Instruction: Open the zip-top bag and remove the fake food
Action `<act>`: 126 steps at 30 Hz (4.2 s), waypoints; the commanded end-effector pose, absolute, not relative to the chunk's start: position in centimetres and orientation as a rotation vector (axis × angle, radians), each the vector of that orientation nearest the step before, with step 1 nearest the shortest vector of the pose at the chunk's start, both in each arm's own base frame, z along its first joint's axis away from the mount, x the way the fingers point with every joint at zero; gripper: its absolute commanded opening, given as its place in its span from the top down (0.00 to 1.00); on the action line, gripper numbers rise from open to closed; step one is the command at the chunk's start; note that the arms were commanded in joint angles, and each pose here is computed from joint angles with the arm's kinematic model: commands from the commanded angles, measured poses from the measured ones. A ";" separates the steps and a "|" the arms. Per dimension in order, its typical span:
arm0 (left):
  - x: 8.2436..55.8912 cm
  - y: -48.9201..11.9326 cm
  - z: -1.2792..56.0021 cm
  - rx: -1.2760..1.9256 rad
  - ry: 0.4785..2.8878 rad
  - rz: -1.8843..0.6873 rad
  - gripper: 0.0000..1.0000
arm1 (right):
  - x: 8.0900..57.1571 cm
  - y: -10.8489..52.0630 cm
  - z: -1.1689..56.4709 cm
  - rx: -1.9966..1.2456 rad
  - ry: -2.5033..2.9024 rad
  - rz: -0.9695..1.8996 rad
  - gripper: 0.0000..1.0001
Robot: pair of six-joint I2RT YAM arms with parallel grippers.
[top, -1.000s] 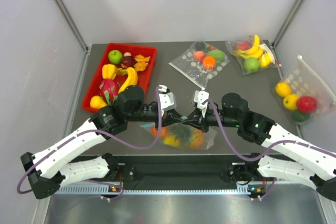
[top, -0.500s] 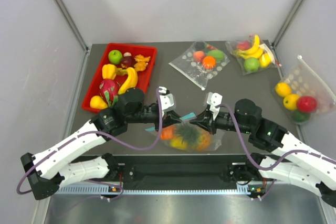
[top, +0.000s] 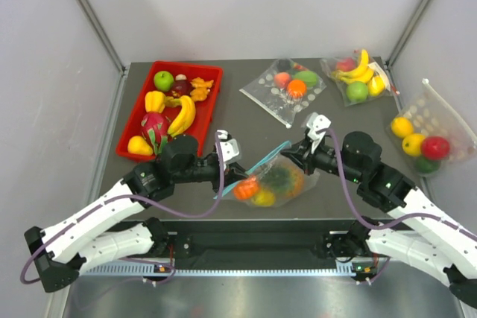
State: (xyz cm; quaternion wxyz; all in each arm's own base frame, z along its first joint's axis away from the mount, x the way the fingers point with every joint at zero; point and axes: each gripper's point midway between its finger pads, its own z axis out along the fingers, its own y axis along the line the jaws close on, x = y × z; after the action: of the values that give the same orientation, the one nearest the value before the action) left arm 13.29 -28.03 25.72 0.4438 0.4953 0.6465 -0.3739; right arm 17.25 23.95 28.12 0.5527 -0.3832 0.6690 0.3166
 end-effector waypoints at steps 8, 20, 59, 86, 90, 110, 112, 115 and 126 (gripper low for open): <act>11.7 -25.4 23.0 1.212 1.711 -0.915 1.00 | 23.7 20.7 32.8 -0.644 1.562 0.600 1.00; 11.6 -24.5 22.2 1.193 1.749 -0.883 1.00 | 27.2 19.5 31.4 -0.552 1.614 0.588 1.00; 17.9 -33.9 23.0 0.715 1.716 -0.928 1.00 | 24.4 14.3 26.1 -0.059 1.927 0.642 0.31; 16.0 -35.0 20.0 0.793 1.761 -0.896 1.00 | 24.9 15.4 26.8 -0.001 1.869 0.735 0.32; 15.7 -35.1 19.8 0.799 1.764 -0.885 1.00 | 25.6 15.4 26.6 -0.002 1.875 0.714 0.32; 15.4 -35.7 20.8 0.844 1.698 -0.847 0.73 | 26.8 14.9 21.1 0.003 2.022 0.596 0.99; 15.6 -35.9 21.8 0.841 1.673 -0.844 0.55 | 26.6 14.9 21.5 -0.004 2.010 0.600 1.00; 16.5 -35.8 23.9 0.805 1.642 -0.813 0.45 | 26.1 14.9 22.2 -0.016 1.987 0.618 1.00; 20.8 -36.2 32.3 0.568 1.572 -0.838 0.29 | 24.8 15.0 22.8 -0.051 1.958 0.656 1.00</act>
State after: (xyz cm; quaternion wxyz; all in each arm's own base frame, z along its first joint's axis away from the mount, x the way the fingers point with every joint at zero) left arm 19.25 -35.69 29.45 0.5761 0.2816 0.6877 -0.3403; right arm 24.95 14.76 21.90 0.4986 -0.0096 0.8259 0.2629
